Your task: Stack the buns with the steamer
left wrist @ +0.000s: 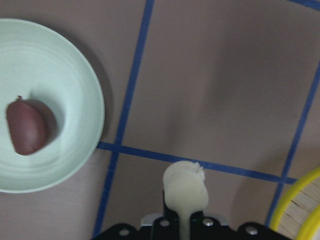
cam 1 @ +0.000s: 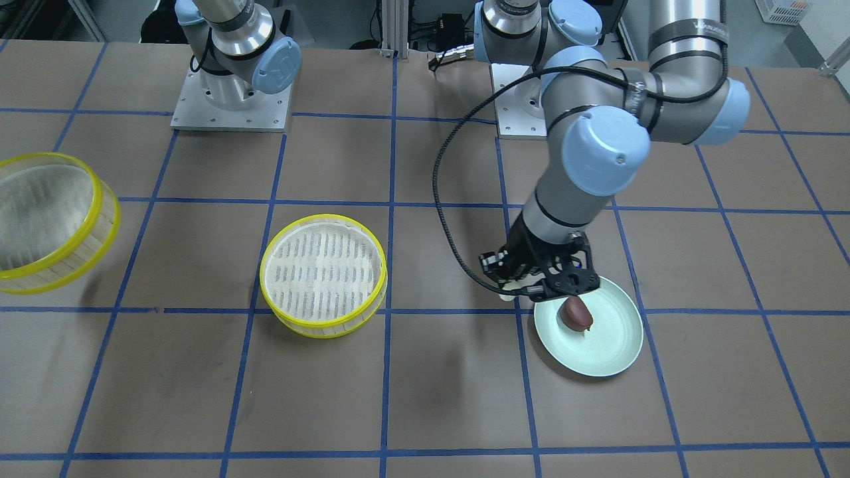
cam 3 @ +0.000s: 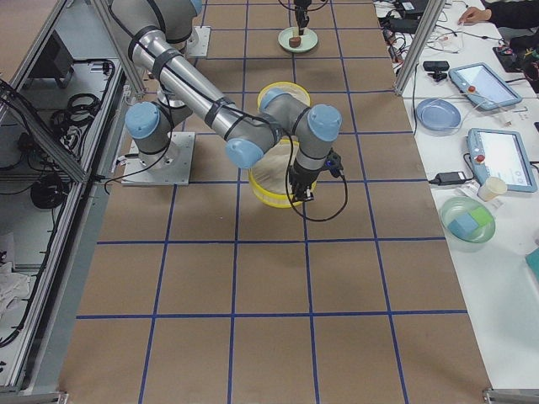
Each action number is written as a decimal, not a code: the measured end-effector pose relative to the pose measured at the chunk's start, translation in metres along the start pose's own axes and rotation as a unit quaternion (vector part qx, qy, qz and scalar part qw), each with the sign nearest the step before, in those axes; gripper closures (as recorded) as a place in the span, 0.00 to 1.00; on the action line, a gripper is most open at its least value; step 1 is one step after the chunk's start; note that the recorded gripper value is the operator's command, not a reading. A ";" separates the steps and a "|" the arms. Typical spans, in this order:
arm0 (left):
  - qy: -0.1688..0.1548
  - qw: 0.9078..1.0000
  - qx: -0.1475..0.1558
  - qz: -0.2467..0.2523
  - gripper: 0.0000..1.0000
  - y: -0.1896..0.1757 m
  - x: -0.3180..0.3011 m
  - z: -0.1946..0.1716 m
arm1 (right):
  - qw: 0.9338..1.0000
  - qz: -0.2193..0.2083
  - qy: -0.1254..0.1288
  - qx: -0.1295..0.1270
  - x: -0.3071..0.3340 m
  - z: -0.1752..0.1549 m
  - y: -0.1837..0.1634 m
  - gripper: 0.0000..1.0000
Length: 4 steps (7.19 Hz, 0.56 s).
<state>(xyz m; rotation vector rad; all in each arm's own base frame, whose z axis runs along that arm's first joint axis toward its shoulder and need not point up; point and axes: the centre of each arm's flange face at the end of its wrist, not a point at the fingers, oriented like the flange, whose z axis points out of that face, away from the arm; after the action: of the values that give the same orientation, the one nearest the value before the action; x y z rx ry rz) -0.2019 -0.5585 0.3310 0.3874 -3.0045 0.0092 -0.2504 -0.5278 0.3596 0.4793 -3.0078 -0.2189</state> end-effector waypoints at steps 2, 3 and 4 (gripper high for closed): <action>0.026 1.000 0.007 0.001 1.00 0.049 0.079 0.016 | 1.000 0.001 0.020 0.000 -0.050 -0.049 -0.004 1.00; 0.030 0.999 0.008 0.014 1.00 0.067 0.106 0.029 | 1.000 0.009 0.023 -0.002 -0.073 -0.065 -0.005 1.00; 0.033 0.999 0.008 0.015 1.00 0.080 0.125 0.042 | 0.999 0.020 0.027 -0.002 -0.095 -0.079 -0.006 1.00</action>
<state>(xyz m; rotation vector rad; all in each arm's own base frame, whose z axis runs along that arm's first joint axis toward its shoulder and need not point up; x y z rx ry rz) -0.3464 -0.5139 0.3035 0.3365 -2.9470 0.0490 -0.1500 -0.5139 0.4309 0.4181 -2.9600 -0.2060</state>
